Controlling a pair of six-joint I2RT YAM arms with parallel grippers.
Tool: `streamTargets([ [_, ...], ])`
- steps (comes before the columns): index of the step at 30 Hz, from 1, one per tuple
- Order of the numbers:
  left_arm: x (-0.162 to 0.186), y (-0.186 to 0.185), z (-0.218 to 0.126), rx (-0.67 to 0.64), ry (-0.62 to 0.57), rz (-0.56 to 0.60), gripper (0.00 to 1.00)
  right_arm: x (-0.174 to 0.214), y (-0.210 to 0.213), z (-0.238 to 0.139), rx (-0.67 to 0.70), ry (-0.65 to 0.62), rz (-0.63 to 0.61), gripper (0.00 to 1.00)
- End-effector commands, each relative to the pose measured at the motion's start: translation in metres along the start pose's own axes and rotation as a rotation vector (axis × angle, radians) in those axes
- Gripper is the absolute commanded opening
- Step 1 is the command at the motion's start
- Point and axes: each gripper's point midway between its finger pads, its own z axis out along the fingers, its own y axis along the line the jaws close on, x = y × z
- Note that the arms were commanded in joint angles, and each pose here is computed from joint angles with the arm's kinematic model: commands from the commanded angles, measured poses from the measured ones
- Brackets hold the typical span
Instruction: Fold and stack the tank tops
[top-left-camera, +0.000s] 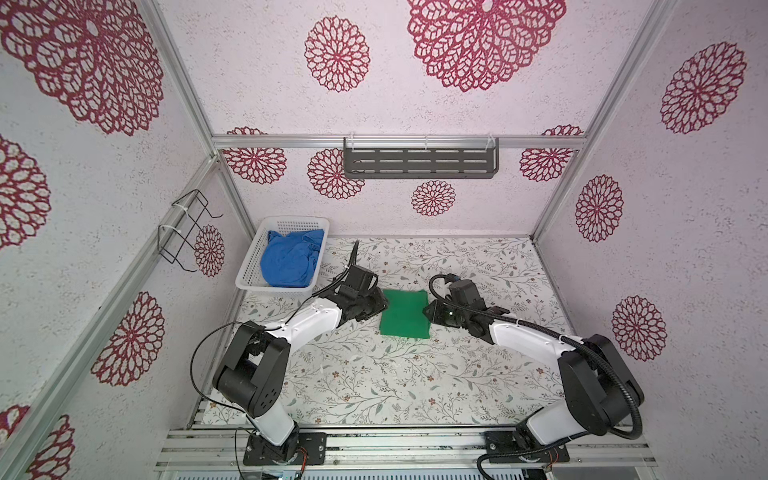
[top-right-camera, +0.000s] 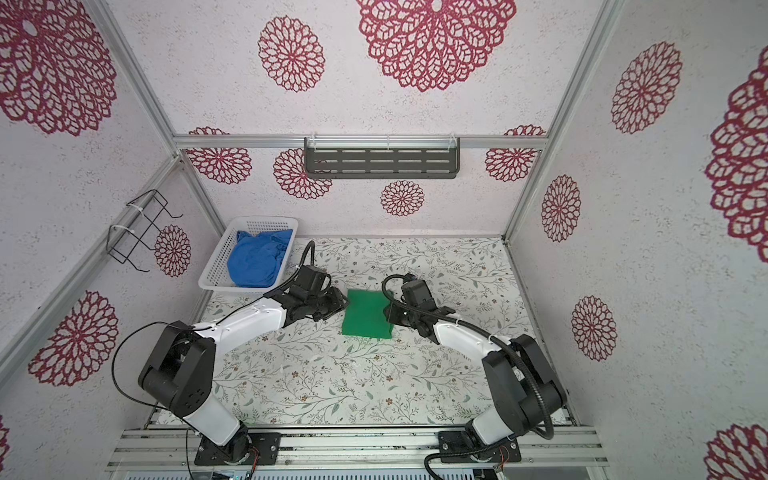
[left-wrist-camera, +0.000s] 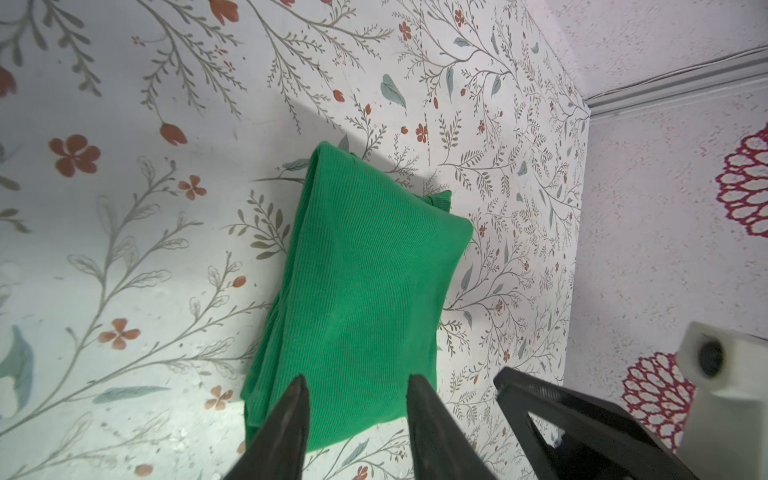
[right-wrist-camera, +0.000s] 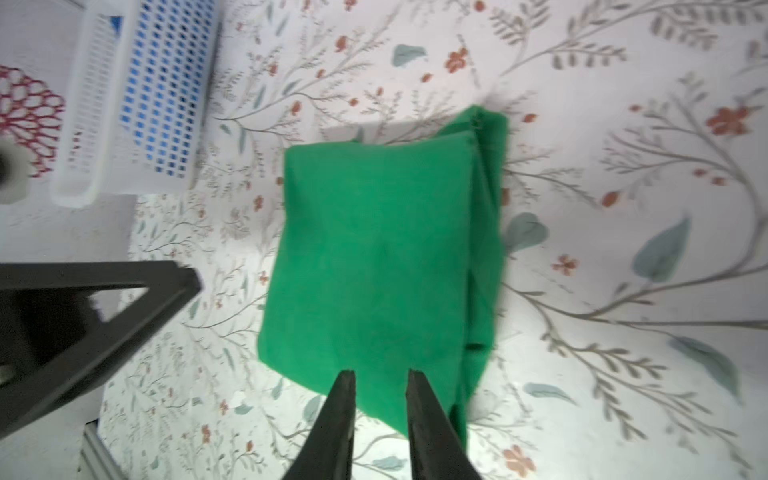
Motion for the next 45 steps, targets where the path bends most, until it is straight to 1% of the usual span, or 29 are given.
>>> streamTargets([
  [1, 0.007, -0.002, 0.017, 0.002, 0.014, -0.010, 0.42, 0.021, 0.001, 0.014, -0.034, 0.028, 0.059, 0.25],
  [3, 0.012, 0.003, 0.028, -0.016, 0.025, -0.012, 0.42, 0.034, -0.010, 0.024, -0.034, 0.039, 0.096, 0.24],
  [6, 0.017, 0.011, 0.043, -0.035, 0.044, -0.020, 0.42, 0.050, -0.038, 0.036, 0.027, 0.067, 0.123, 0.24],
  [8, 0.017, 0.011, 0.046, -0.043, 0.057, -0.005, 0.42, 0.054, -0.049, 0.039, 0.065, 0.089, 0.127, 0.24],
  [11, 0.006, 0.004, 0.029, -0.063, 0.023, 0.045, 0.44, 0.040, -0.048, 0.027, 0.105, 0.066, 0.085, 0.25],
  [14, -0.009, -0.001, -0.001, -0.089, -0.026, 0.104, 0.49, 0.015, -0.043, 0.000, 0.201, 0.023, 0.013, 0.28],
  [15, -0.013, -0.002, -0.013, -0.098, -0.041, 0.120, 0.53, 0.007, -0.040, -0.011, 0.237, 0.009, -0.009, 0.31],
  [16, -0.016, -0.001, -0.025, -0.113, -0.053, 0.142, 0.57, 0.001, -0.037, -0.020, 0.271, -0.002, -0.031, 0.36],
  [19, -0.021, 0.008, -0.063, -0.162, -0.104, 0.184, 0.66, -0.006, -0.033, -0.038, 0.361, -0.010, -0.057, 0.54],
  [20, -0.021, 0.011, -0.074, -0.168, -0.113, 0.186, 0.68, -0.005, -0.030, -0.039, 0.375, -0.008, -0.065, 0.58],
  [23, -0.020, 0.025, -0.110, -0.178, -0.155, 0.166, 0.70, 0.000, -0.015, -0.032, 0.428, 0.002, -0.116, 0.71],
  [25, -0.019, 0.032, -0.135, -0.175, -0.199, 0.145, 0.70, 0.004, -0.003, -0.017, 0.450, 0.015, -0.144, 0.76],
  [28, -0.013, 0.044, -0.166, -0.171, -0.247, 0.113, 0.70, 0.008, 0.013, 0.012, 0.453, 0.049, -0.169, 0.77],
  [30, -0.008, 0.049, -0.182, -0.169, -0.268, 0.103, 0.70, 0.008, 0.015, 0.031, 0.466, 0.062, -0.174, 0.77],
  [33, 0.000, 0.061, -0.202, -0.185, -0.281, 0.095, 0.70, 0.007, 0.010, 0.055, 0.507, 0.066, -0.178, 0.76],
  [36, 0.006, 0.072, -0.213, -0.197, -0.294, 0.087, 0.70, 0.009, -0.002, 0.077, 0.550, 0.090, -0.187, 0.75],
  [40, 0.010, 0.082, -0.219, -0.203, -0.306, 0.071, 0.70, 0.009, -0.030, 0.089, 0.621, 0.122, -0.176, 0.75],
  [45, 0.010, 0.091, -0.226, -0.213, -0.326, 0.065, 0.70, -0.018, -0.076, 0.081, 0.700, 0.128, -0.185, 0.76],
])
